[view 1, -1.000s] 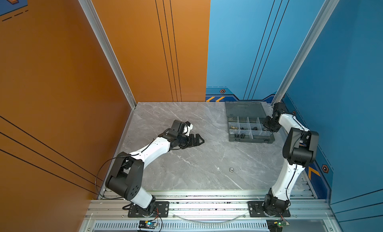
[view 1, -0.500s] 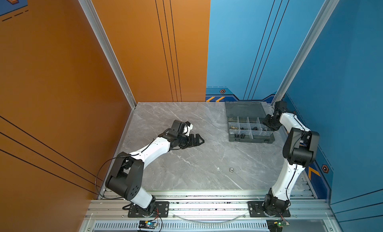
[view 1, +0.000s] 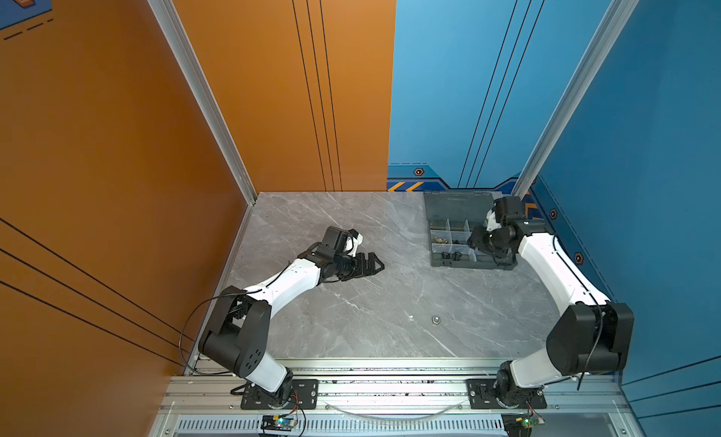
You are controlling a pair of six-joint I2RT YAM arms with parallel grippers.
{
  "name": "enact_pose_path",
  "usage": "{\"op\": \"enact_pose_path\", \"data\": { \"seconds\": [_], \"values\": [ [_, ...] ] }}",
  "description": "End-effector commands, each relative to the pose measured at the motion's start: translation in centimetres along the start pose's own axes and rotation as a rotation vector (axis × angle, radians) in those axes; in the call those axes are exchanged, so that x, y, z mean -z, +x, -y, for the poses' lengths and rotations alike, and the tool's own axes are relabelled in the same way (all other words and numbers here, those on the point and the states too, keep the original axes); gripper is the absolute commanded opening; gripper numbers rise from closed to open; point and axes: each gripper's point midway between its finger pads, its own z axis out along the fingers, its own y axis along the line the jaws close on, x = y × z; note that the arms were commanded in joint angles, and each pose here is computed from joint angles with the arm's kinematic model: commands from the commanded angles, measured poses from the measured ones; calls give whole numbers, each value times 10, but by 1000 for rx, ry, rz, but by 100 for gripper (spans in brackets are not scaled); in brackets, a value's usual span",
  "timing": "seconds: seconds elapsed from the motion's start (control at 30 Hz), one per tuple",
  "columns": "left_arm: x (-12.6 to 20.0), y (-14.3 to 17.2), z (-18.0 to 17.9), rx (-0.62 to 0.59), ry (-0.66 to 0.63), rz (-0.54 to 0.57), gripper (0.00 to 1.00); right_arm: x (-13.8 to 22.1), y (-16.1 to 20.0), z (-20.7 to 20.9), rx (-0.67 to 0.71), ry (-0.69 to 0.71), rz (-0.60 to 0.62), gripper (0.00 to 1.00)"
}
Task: Sort the screws and nuts into containers
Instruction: Place the nut into the container, then pick up the nut from the bottom-center of the table.
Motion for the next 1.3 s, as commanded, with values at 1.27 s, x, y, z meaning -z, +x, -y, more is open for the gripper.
{"op": "enact_pose_path", "data": {
  "seconds": [1.27],
  "values": [
    [5, 8, -18, 41, -22, -3, 98, -75, 211, -42, 287, 201, -355, 62]
  ]
}}
